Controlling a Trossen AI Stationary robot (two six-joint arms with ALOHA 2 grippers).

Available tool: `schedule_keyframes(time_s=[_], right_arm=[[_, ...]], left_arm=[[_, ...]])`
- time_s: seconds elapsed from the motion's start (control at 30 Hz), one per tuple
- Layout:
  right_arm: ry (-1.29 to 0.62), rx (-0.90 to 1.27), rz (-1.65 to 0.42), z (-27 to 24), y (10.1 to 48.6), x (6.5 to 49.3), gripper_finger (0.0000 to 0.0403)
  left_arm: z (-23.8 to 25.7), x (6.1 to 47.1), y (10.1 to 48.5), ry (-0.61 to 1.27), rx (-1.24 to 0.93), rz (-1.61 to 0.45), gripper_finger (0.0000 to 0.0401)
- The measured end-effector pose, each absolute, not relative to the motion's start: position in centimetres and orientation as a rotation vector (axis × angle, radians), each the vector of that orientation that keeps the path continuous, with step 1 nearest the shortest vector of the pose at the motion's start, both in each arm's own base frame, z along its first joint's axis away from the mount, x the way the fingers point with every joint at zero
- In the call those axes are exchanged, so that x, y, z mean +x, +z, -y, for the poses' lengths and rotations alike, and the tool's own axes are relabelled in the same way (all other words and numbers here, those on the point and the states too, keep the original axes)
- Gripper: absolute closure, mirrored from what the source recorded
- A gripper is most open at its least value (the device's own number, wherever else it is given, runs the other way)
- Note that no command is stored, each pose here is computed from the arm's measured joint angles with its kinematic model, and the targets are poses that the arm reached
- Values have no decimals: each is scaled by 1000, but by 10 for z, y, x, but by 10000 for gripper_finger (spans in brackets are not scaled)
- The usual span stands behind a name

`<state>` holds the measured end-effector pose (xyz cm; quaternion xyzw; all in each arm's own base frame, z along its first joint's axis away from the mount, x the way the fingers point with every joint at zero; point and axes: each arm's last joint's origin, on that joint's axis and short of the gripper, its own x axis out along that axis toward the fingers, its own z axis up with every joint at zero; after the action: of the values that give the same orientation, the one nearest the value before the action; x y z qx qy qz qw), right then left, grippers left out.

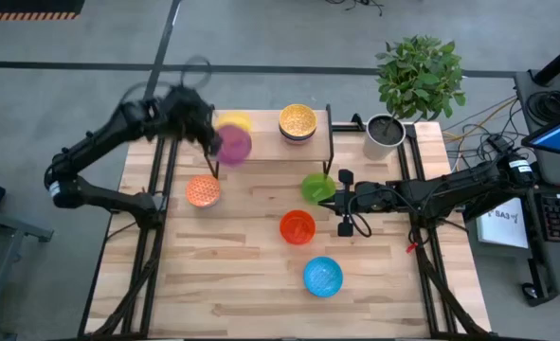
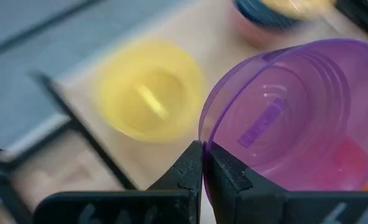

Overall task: Place and stack bowls onto a shelf
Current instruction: Stack the violet bowl on top of the yellow bowl on the shelf

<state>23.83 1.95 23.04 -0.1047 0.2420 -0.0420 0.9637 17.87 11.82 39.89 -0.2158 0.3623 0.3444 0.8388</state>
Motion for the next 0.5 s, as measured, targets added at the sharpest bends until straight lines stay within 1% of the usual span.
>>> schedule_keyframes(time_s=[0.1,0.2,0.27,0.4,0.5], right_arm=[[-85,-212,-490,-19,230,238,394],[-85,-213,-490,-19,230,238,394],[-85,-213,-490,-19,230,238,394],[-85,-214,-490,-19,230,238,394],[-85,-214,-490,-19,230,238,394]], left_arm=[[-149,169,414,797,-475,-740,401],[-176,164,421,840,-494,-744,401],[-190,165,420,852,-495,-760,401],[-213,177,413,816,-505,-808,401],[-224,186,404,795,-510,-884,401]])
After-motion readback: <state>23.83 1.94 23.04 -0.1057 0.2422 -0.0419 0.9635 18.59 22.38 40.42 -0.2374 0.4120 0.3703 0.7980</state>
